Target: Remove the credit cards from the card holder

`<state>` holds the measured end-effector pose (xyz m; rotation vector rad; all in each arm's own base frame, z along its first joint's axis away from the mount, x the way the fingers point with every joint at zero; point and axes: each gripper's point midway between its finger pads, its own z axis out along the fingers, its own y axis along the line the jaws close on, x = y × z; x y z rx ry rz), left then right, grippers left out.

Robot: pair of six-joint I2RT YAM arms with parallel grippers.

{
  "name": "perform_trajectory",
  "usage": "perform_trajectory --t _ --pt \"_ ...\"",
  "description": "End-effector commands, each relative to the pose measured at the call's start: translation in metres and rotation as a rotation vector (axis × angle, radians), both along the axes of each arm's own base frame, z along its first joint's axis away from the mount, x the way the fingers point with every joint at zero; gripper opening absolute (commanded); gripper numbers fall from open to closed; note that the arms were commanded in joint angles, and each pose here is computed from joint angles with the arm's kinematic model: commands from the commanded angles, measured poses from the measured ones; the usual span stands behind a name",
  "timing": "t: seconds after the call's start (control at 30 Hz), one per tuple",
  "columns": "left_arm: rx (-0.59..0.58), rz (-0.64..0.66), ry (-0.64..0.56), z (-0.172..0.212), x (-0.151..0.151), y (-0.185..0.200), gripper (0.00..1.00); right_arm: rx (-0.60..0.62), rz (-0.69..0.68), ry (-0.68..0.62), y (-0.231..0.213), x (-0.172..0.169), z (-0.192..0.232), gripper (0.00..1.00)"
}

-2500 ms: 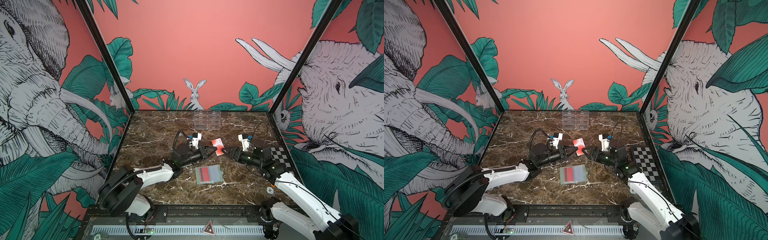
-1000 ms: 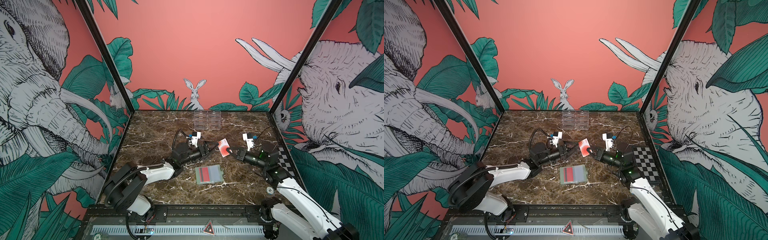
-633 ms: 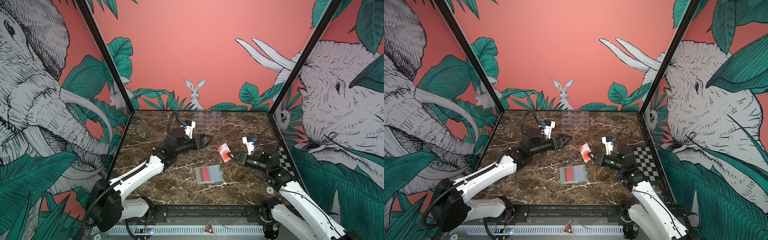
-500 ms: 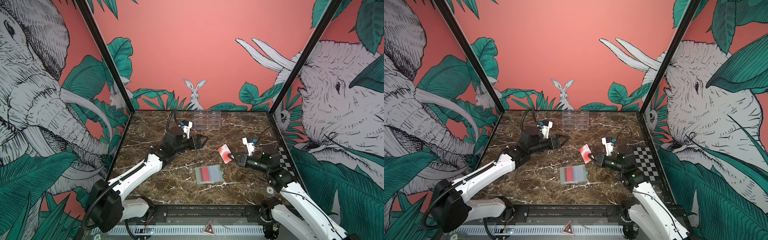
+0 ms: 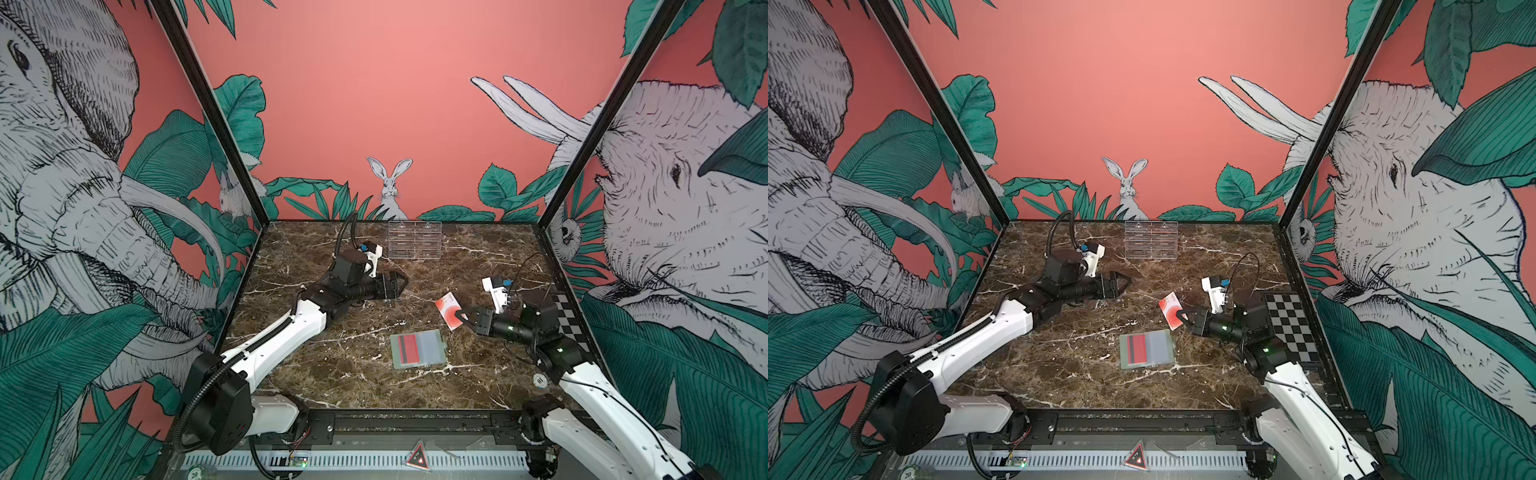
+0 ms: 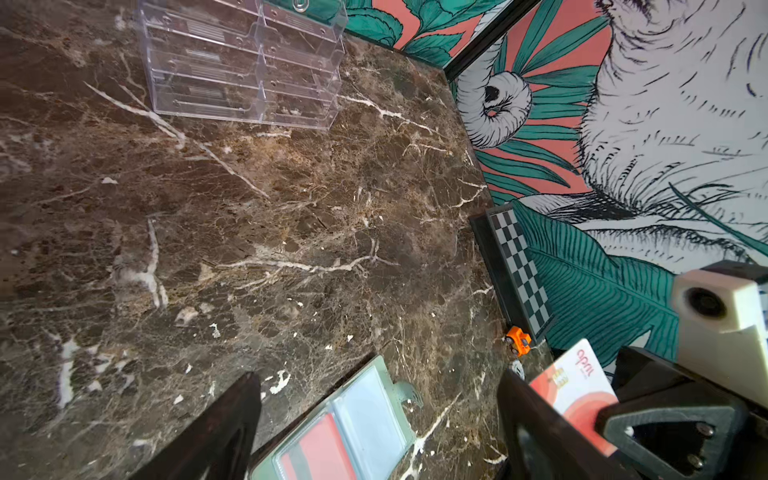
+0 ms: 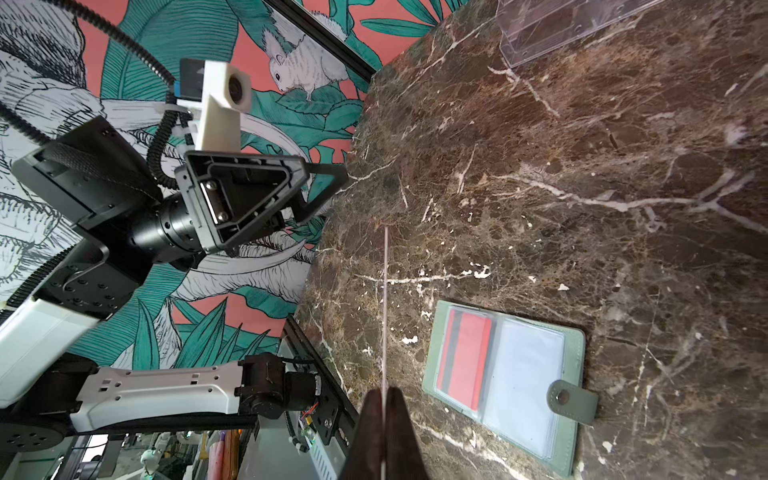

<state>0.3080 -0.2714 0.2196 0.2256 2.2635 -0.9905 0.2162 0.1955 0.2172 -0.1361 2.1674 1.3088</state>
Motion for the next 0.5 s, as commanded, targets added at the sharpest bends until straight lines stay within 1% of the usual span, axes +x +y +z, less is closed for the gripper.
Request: perform_trajectory --t 0.0,0.1,0.2,0.3,0.47 --pt "0.042 -0.005 -0.029 0.006 0.009 0.004 0.9 -0.008 0.024 -0.067 0.001 0.001 0.016 0.0" --pt "0.048 -0.018 -0.026 0.004 0.019 0.003 0.91 -0.028 0.036 -0.078 0.001 0.001 0.016 0.0" --pt "0.08 -0.009 -0.016 -0.005 0.034 0.005 0.91 -0.073 0.039 -0.088 -0.001 0.002 0.014 0.0" --pt "0.124 0.003 -0.019 -0.01 0.052 0.008 0.9 -0.119 0.058 -0.103 -0.002 0.002 0.013 0.0" --pt "0.19 0.022 -0.051 -0.014 0.088 0.009 0.9 -0.155 0.11 -0.134 0.001 0.003 0.02 0.0"
